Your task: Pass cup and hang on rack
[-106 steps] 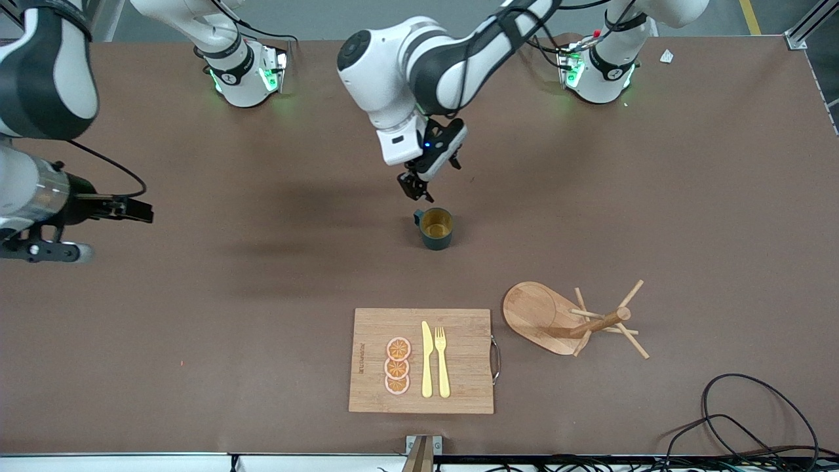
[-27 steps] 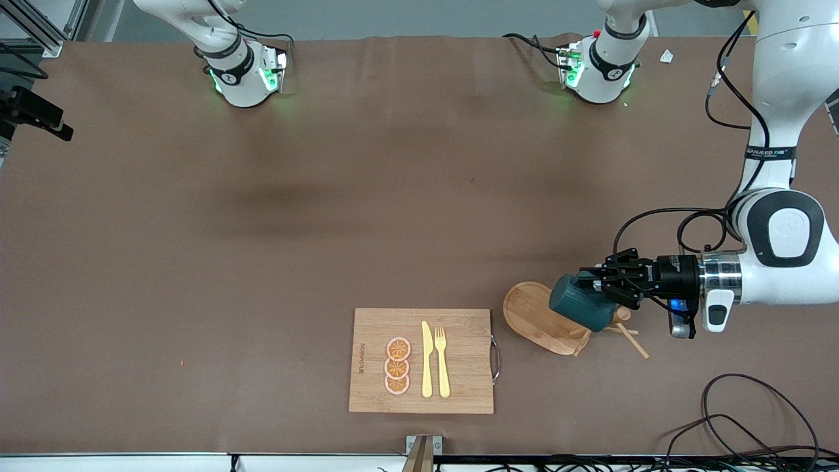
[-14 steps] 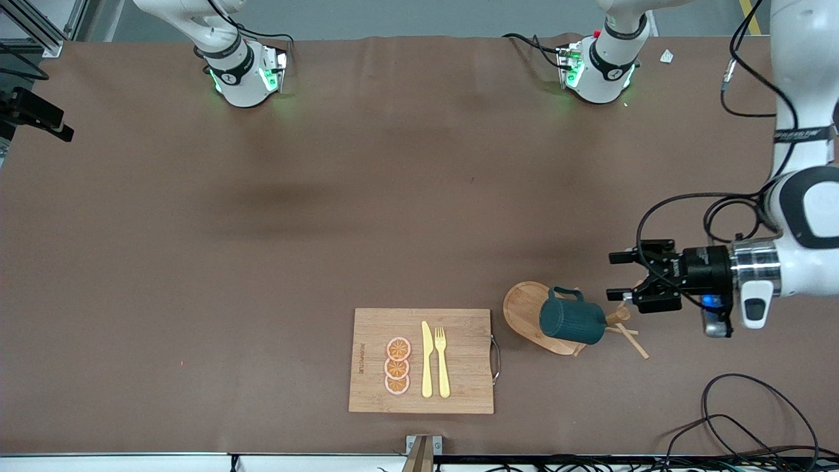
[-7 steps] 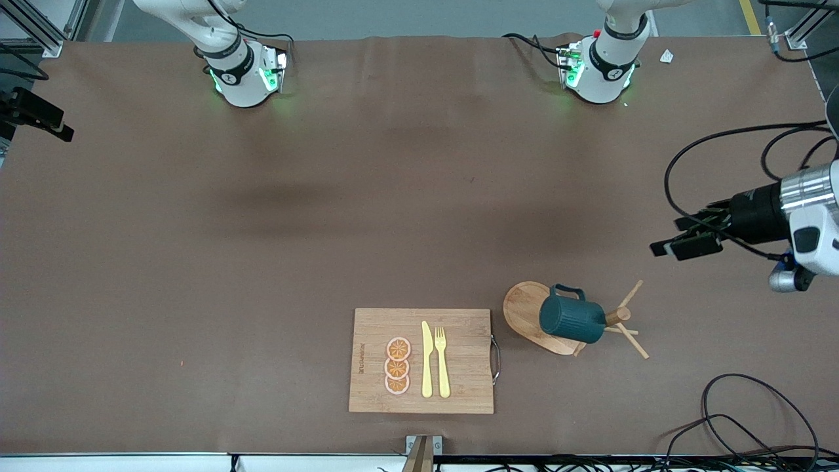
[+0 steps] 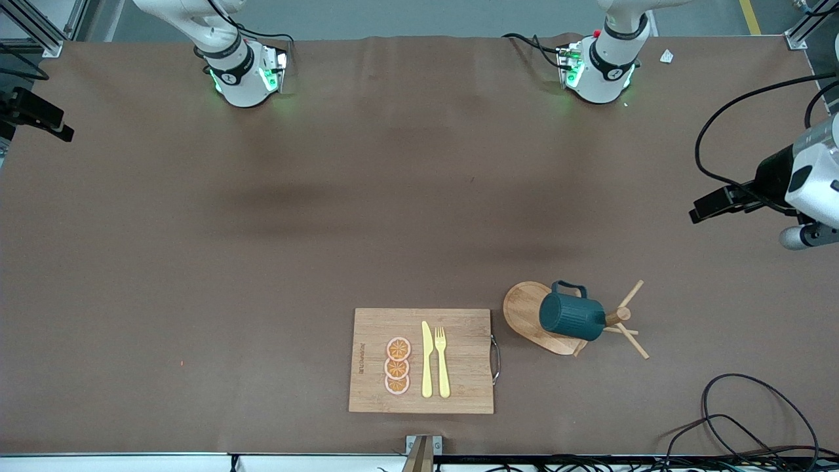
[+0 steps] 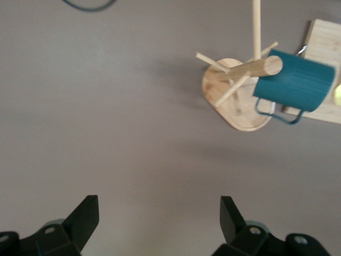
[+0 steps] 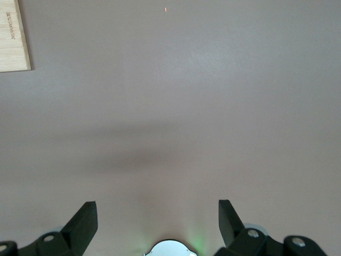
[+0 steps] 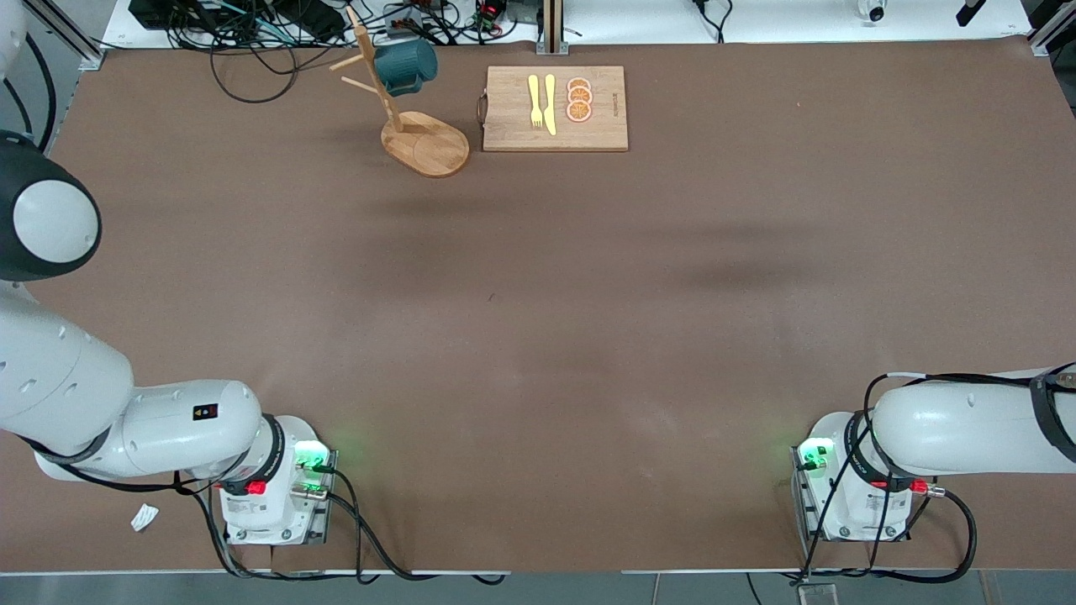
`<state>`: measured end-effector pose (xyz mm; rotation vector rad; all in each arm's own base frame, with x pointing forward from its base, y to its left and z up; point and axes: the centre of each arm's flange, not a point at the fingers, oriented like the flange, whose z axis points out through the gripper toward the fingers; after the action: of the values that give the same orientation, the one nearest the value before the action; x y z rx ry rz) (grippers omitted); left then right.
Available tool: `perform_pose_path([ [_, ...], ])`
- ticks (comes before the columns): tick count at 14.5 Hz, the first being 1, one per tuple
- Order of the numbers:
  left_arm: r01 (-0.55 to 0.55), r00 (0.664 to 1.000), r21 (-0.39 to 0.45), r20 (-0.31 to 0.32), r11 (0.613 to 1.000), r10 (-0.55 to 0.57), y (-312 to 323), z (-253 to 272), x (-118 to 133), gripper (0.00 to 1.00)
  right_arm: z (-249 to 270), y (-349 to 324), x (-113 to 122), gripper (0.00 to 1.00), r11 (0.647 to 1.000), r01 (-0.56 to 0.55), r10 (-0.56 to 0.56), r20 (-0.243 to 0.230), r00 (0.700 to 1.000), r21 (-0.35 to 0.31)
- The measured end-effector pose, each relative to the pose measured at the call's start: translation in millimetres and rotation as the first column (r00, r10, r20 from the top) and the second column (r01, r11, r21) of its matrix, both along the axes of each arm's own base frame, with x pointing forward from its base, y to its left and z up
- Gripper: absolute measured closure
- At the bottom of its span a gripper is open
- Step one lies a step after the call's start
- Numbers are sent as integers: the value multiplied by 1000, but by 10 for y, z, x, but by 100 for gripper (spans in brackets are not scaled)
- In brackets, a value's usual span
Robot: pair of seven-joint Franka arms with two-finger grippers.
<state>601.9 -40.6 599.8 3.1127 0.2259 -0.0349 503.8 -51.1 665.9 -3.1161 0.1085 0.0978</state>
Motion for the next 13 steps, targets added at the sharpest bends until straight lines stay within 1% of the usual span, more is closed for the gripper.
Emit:
perform_pose_path([
  [2,52,998,21,16,998,-53,18,86,-37,0,0,0,0,0,1000,0,0,0,1000,0],
  [3,59,998,24,23,998,-60,25,123,-51,0,0,0,0,0,1000,0,0,0,1000,0],
  [8,77,995,24,58,997,-78,-29,295,-72,0,0,1,0,0,1000,-1,1,0,1000,0],
  [13,88,994,35,60,995,-90,-124,311,-84,0,-3,10,-2,0,1000,-3,3,-3,1000,1],
])
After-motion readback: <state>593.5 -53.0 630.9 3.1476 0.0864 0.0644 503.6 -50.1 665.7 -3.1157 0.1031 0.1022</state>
